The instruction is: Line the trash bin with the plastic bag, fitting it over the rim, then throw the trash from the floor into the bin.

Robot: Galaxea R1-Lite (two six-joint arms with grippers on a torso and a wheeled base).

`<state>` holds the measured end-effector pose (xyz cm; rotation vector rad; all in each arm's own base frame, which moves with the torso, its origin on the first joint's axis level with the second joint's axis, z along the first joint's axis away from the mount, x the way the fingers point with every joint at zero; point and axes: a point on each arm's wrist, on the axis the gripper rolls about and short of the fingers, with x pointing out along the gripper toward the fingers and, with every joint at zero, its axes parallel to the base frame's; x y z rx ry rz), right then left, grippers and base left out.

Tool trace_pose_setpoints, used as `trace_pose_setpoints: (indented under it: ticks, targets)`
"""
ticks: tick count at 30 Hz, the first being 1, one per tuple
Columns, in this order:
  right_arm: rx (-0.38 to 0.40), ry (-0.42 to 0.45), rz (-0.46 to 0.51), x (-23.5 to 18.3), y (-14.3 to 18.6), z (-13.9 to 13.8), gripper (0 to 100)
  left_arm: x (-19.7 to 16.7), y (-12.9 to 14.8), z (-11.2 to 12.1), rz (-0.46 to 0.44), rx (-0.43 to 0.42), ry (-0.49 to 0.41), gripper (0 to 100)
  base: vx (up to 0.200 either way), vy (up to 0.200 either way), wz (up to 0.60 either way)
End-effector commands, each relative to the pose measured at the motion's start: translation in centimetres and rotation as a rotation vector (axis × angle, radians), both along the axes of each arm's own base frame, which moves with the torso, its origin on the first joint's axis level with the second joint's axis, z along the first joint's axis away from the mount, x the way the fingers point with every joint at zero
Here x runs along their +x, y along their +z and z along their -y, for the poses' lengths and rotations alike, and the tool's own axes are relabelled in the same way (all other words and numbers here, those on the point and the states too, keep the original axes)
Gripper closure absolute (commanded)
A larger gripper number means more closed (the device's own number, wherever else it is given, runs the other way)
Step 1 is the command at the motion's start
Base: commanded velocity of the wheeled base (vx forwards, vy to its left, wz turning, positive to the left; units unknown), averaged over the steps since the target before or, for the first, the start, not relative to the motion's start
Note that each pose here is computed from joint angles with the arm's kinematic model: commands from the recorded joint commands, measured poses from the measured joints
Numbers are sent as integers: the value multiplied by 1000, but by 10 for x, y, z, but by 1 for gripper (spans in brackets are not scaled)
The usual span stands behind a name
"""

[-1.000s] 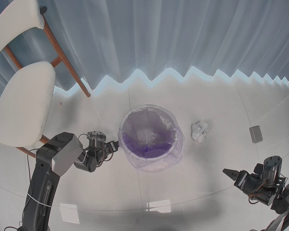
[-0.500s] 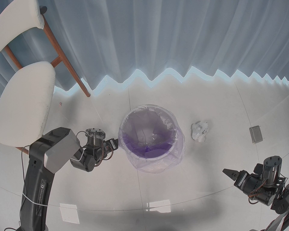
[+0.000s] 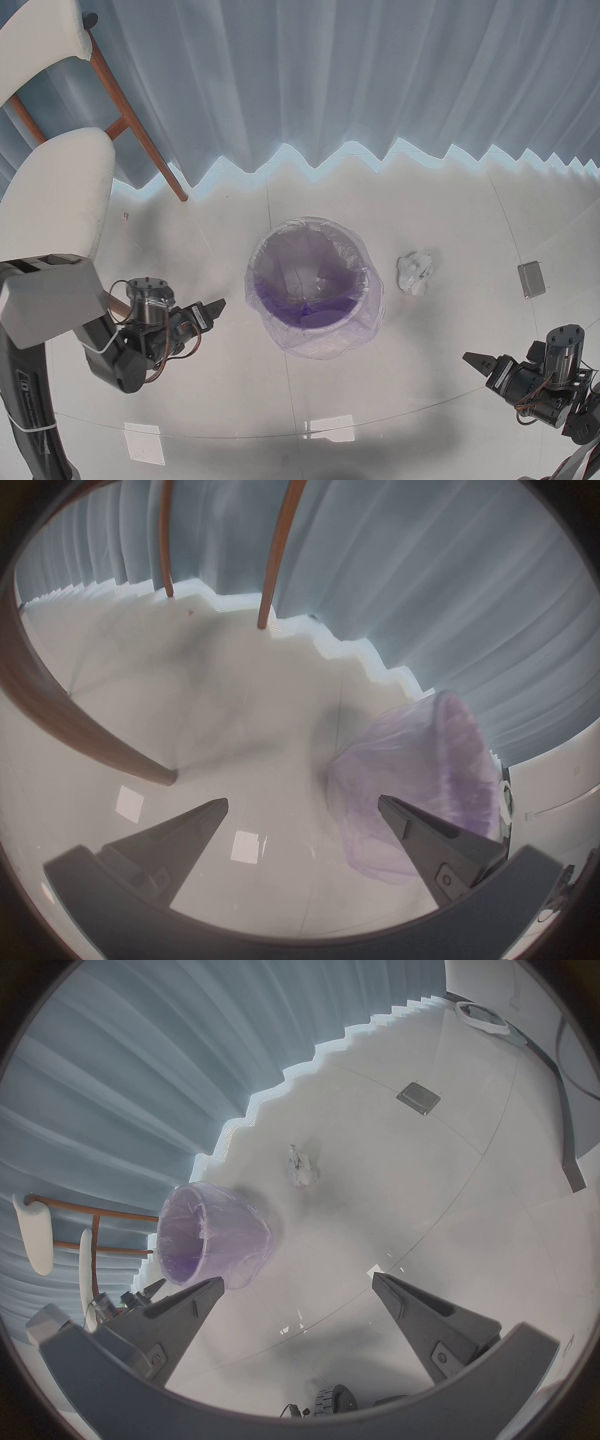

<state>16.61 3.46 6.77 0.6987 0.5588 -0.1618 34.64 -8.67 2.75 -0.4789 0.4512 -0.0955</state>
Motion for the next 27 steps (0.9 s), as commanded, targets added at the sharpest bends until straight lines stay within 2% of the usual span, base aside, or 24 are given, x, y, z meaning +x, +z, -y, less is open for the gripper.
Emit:
trace_pose_setpoints:
  ticks: [1,7,11,14,16,18,19,20,24,27]
  targets:
    - [5,-28,-58,-5,-7,2,0,-129,82,-29,287,-72,-3,0,0,0,0]
    - [43,-43,-19,-4,-3,0,0,-163,104,-37,400,-103,-6,0,0,0,0]
    - [13,-47,32,-5,1,-9,0,-181,102,-43,396,-92,31,0,0,0,0]
    - [-15,-53,39,-8,1,-17,0,-188,109,-41,431,-119,53,0,0,0,0]
    - [8,-57,50,-10,2,-22,0,-191,112,-41,449,-147,62,0,0,0,0]
    - [56,-120,92,-10,5,-26,0,-196,118,-44,473,-196,81,0,0,0,0]
    - [56,-120,92,-10,5,-26,0,-196,118,-44,473,-196,81,0,0,0,0]
    - [69,-190,130,-8,7,-24,0,-198,120,-45,478,-233,115,0,0,0,0]
    - [99,-299,192,-9,13,-20,0,-202,120,-45,474,-223,174,0,0,0,0]
    - [107,-318,228,-12,20,-16,0,-206,118,-45,446,-206,195,0,0,0,0]
